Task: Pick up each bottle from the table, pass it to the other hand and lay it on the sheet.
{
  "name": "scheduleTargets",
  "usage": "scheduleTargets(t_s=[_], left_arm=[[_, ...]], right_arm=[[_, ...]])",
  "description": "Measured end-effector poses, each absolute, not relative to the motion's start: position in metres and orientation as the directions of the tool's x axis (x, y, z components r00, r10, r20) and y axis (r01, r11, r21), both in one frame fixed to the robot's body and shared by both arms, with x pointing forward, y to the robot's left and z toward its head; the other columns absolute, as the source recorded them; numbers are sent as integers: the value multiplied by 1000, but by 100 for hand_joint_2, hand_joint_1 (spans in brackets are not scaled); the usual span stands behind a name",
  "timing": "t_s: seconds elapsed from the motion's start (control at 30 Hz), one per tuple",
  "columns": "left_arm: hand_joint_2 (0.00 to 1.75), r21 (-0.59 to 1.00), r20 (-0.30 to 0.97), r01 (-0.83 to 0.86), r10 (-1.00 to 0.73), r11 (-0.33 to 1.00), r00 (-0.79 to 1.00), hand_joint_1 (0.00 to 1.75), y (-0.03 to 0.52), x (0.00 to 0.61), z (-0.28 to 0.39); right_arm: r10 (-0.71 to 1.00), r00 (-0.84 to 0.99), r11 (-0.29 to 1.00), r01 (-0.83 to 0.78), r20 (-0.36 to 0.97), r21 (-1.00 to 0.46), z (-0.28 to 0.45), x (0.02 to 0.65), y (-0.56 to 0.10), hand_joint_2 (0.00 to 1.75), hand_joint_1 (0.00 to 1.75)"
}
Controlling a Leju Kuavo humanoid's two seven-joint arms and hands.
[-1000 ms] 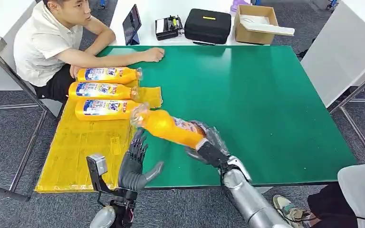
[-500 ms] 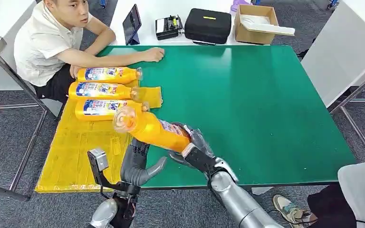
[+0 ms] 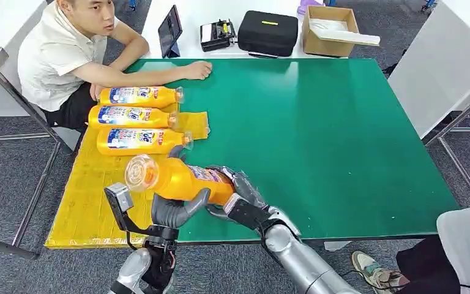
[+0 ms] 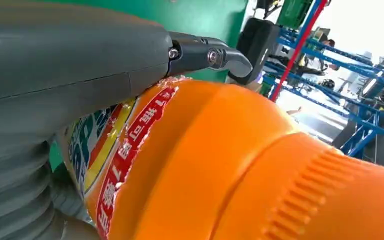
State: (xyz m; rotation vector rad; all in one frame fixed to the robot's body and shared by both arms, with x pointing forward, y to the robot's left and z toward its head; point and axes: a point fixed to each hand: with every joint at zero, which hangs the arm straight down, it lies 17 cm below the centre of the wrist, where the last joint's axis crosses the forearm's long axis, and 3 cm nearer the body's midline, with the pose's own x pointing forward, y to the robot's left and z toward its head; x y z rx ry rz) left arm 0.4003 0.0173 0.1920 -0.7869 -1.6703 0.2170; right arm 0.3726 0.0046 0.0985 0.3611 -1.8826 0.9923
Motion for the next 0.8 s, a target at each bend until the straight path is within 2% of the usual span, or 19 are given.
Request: scheduleTargets(t_s=[0.1, 0.13, 0.17, 0.4, 0.43, 0.47, 0.5, 0.8], left_arm=[[175, -498, 816, 338, 564, 798, -129, 0, 25, 404, 197], [175, -495, 816, 334, 561, 802, -138, 157, 26, 405, 199], [175, -494, 815, 332, 561, 804, -147, 175, 26, 405, 201], [175, -532, 785, 345, 604, 773, -141, 175, 24, 404, 208], [175, -542, 777, 348, 613, 765, -139, 175, 24, 403, 210], [175, -555, 767, 349, 627, 755, -136, 175, 25, 402, 212], [175, -564, 760, 350, 636, 748, -135, 175, 26, 401, 213], [175, -605, 734, 341, 670, 720, -110, 175, 29, 399, 214]], right_arm=[[153, -514, 623, -612, 844, -486, 99, 371, 7, 175, 175], [152, -515, 621, -614, 843, -487, 100, 370, 8, 175, 175], [152, -515, 619, -616, 844, -488, 100, 369, 9, 175, 175], [125, -491, 624, -636, 862, -453, 101, 367, 11, 175, 173], [119, -485, 624, -642, 866, -445, 101, 366, 11, 175, 164], [111, -481, 627, -645, 870, -437, 101, 365, 12, 175, 127], [104, -478, 630, -647, 872, -430, 101, 365, 12, 175, 106], [75, -453, 642, -660, 888, -391, 100, 358, 18, 175, 106]])
